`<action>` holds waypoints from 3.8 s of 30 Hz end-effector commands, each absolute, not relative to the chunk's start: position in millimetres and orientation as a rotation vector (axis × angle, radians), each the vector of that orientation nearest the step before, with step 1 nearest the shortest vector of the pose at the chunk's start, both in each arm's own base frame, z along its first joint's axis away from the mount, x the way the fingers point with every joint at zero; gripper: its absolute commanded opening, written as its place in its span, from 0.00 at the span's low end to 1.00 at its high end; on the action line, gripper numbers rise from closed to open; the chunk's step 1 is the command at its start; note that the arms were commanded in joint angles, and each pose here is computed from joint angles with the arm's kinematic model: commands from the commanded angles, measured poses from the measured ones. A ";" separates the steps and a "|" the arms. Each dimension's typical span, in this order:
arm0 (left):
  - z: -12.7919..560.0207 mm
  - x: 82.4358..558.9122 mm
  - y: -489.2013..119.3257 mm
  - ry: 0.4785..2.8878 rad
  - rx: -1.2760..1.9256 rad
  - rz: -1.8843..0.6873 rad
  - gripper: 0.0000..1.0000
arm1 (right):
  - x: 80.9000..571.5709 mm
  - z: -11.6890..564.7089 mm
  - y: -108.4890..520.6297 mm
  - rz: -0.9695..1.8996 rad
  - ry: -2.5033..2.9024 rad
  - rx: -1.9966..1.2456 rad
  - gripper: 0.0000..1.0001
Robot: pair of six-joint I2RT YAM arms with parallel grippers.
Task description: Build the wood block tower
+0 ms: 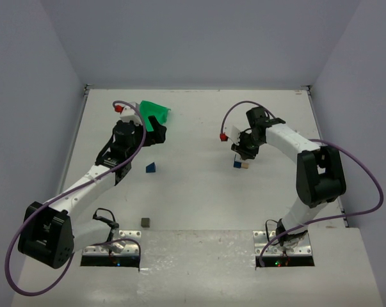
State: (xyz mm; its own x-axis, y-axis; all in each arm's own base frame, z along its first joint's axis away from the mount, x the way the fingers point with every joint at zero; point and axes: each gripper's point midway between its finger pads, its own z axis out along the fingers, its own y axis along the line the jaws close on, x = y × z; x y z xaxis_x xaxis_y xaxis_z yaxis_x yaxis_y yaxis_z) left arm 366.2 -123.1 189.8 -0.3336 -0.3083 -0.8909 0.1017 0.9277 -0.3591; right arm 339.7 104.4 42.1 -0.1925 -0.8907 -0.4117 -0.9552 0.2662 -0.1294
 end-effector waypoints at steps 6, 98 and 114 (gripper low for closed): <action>217.0 374.2 -131.8 1.802 -0.122 -0.449 1.00 | 351.0 51.1 107.6 0.182 2.077 -1.679 0.21; 214.1 373.5 -146.1 1.828 -0.050 -0.485 1.00 | 357.1 41.7 101.3 0.114 2.105 -1.656 0.62; 211.8 373.9 -149.4 1.836 -0.035 -0.495 1.00 | 351.7 56.6 108.2 0.141 2.057 -1.666 0.67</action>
